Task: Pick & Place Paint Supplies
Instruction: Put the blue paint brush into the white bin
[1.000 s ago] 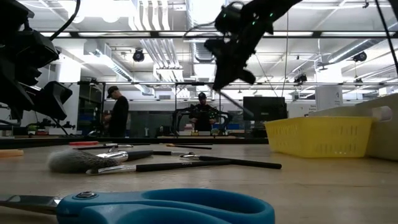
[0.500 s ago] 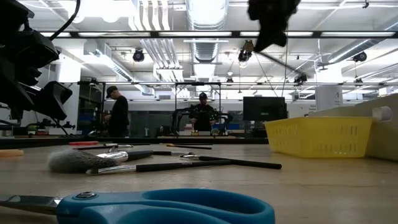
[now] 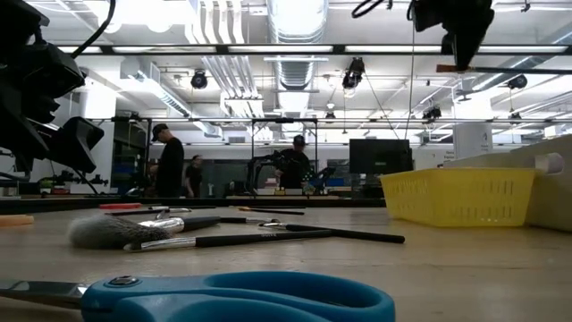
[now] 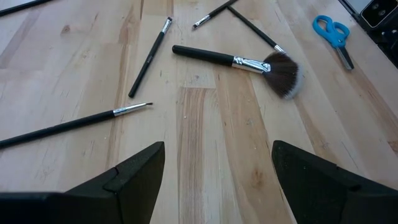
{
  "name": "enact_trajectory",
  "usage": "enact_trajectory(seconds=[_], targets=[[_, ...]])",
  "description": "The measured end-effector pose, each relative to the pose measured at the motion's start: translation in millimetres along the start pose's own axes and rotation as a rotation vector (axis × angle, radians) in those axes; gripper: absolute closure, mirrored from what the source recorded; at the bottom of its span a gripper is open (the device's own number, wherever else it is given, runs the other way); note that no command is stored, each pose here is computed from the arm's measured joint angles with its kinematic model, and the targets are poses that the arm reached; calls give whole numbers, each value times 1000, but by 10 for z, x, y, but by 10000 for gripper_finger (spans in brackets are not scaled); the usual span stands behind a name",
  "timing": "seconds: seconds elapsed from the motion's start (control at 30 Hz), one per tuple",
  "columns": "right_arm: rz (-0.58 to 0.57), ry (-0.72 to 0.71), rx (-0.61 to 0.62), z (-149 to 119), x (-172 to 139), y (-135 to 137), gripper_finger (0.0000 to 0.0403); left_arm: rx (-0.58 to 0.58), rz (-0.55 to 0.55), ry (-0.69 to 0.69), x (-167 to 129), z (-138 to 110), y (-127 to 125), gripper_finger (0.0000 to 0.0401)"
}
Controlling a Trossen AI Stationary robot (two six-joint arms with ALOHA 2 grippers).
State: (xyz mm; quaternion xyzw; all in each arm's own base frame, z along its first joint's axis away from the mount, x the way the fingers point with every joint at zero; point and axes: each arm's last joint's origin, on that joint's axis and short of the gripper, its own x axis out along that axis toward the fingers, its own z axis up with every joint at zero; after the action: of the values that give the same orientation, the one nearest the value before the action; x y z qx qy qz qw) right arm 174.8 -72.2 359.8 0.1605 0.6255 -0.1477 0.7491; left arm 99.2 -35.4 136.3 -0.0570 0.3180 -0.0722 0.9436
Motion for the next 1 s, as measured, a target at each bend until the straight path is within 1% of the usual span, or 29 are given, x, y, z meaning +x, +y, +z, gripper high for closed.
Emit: enact_trajectory(seconds=[0.17,0.33,0.57,0.73,1.0], targets=[[-2,74,-22,-29,171,-6,383,0,0,0,0,0,0,101],[-3,188,-45,-103,471,-23,383,0,0,0,0,0,0,101],[-13,282,-74,-208,874,-52,383,0,1,0,0,0,0,101],[-11,260,-112,-214,1052,-61,383,0,1,0,0,0,0,101],[-3,186,-225,-161,1145,-64,383,0,0,0,0,0,0,101]])
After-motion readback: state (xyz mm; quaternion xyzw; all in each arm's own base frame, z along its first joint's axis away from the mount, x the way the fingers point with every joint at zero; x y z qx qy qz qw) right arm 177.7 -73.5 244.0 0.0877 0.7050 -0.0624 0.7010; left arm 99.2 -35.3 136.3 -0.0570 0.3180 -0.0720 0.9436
